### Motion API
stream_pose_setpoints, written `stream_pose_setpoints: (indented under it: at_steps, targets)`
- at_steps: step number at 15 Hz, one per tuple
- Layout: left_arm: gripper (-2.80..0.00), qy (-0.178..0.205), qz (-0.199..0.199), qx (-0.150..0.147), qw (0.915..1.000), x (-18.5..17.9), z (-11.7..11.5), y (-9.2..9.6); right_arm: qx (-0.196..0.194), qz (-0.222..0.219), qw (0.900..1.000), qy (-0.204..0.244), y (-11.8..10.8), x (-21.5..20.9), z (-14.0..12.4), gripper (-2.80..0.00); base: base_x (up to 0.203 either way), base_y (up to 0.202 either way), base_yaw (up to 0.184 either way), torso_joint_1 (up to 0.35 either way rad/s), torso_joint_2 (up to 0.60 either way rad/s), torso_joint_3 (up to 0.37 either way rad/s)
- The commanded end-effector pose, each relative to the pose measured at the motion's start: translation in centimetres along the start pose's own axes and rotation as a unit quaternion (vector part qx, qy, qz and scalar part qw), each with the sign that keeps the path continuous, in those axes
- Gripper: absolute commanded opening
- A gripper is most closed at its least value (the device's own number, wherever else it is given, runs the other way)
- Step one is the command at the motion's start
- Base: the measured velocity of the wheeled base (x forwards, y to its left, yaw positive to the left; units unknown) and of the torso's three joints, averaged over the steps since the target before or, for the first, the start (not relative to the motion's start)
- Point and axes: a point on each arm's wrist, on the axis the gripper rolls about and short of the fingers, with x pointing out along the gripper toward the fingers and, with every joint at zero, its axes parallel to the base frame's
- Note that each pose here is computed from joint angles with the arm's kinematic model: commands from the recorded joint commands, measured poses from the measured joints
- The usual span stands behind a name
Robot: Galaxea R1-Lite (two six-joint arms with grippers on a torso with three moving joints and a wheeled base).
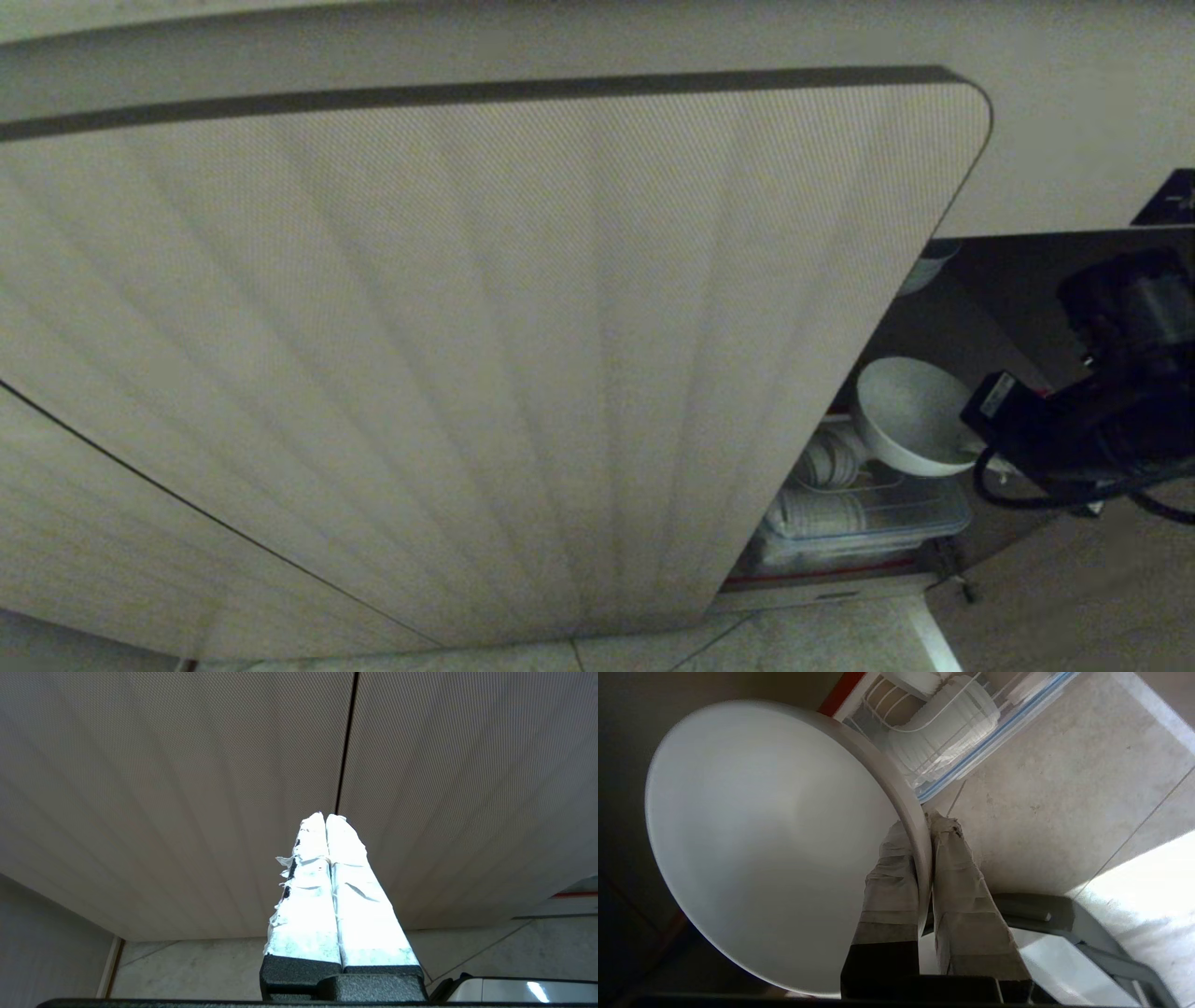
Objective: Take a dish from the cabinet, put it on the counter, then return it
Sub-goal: Put it back into the cabinet
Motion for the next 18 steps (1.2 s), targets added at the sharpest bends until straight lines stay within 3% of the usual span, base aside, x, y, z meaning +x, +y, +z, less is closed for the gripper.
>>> stream_pose_setpoints:
  at_steps: [1,18]
  targets:
    - [-2.80,0.000,0.000,0.000,1.0000,0.0,0.0,0.0,0.015,0.001,1.000,-0.003,0.6,0.4,0.4,-2.80,0.000,0.000,0.000,0.000,0.00,0.000]
    - [-2.80,-0.001,0.000,0.000,1.0000,0.0,0.0,0.0,0.093,-0.031,0.995,-0.019,2.5,2.4,2.0,-2.80,0.000,0.000,0.000,0.000,0.00,0.000]
